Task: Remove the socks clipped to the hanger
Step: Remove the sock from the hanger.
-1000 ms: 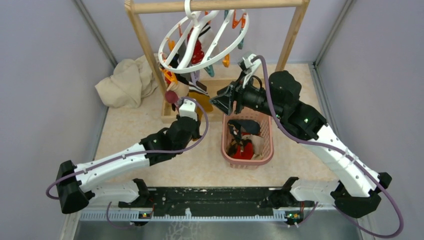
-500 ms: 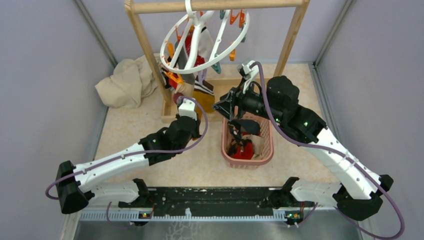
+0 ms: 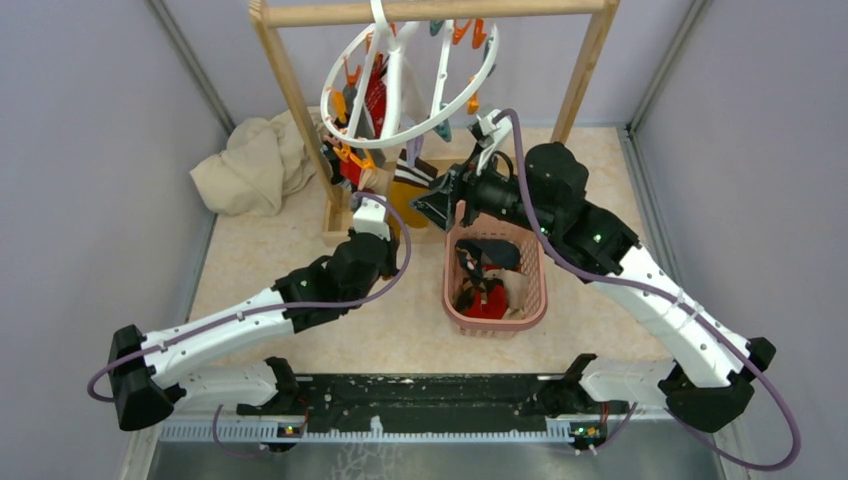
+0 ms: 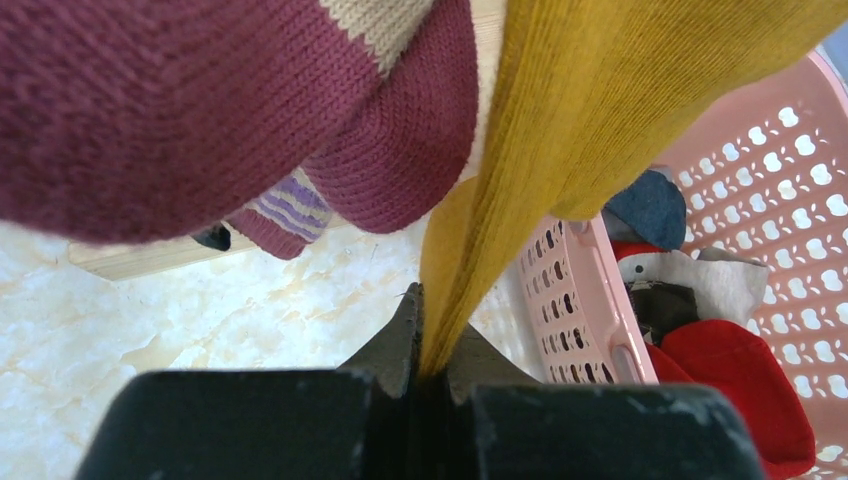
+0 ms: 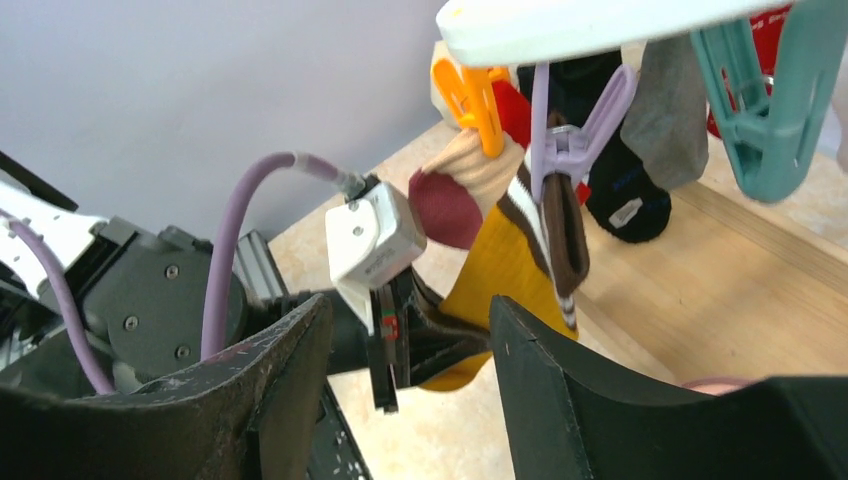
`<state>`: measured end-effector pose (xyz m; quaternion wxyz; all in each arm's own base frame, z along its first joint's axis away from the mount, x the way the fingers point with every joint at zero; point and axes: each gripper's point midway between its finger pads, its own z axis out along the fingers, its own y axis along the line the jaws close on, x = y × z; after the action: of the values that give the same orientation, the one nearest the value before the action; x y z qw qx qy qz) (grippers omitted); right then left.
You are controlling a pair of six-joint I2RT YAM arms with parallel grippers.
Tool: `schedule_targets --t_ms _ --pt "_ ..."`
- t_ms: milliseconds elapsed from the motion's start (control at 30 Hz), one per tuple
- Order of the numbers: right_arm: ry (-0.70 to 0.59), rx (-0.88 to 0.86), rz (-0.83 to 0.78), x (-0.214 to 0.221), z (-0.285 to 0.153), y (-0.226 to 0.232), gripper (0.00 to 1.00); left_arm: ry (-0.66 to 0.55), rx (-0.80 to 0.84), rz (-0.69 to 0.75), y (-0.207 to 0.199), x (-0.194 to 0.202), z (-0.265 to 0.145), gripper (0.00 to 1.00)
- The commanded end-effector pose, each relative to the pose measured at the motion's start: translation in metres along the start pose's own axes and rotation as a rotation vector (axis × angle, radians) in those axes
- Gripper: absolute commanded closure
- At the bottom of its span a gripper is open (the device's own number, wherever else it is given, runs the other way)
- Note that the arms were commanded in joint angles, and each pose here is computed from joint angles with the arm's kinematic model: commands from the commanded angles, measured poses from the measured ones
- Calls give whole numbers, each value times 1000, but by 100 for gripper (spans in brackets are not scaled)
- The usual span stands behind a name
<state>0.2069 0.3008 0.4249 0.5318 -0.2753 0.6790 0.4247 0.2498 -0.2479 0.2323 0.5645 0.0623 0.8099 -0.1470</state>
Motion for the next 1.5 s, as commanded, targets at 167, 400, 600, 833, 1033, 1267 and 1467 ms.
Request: schedule_targets --t_ms 167,400,600,833,1033,1267,1467 --pt "-167 58 -65 -53 22 -9 40 -18 1 -11 2 -3 -5 100" --pt "-215 133 -134 -59 34 -28 36 -19 -13 -3 5 -1 -5 100" --pt "-255 146 -166 -66 29 -29 33 -11 -39 5 11 5 -3 100" --pt "-238 137 -176 -61 40 -33 33 -8 -38 4 11 6 -3 100" --pt "-245 94 -154 -59 50 -33 39 -12 -33 1 10 3 -4 100" --pt "-234 21 -120 -57 62 -22 43 -10 -32 4 10 5 -4 100" --pt "-214 14 -94 -49 68 -23 45 -3 -27 7 9 7 -3 100"
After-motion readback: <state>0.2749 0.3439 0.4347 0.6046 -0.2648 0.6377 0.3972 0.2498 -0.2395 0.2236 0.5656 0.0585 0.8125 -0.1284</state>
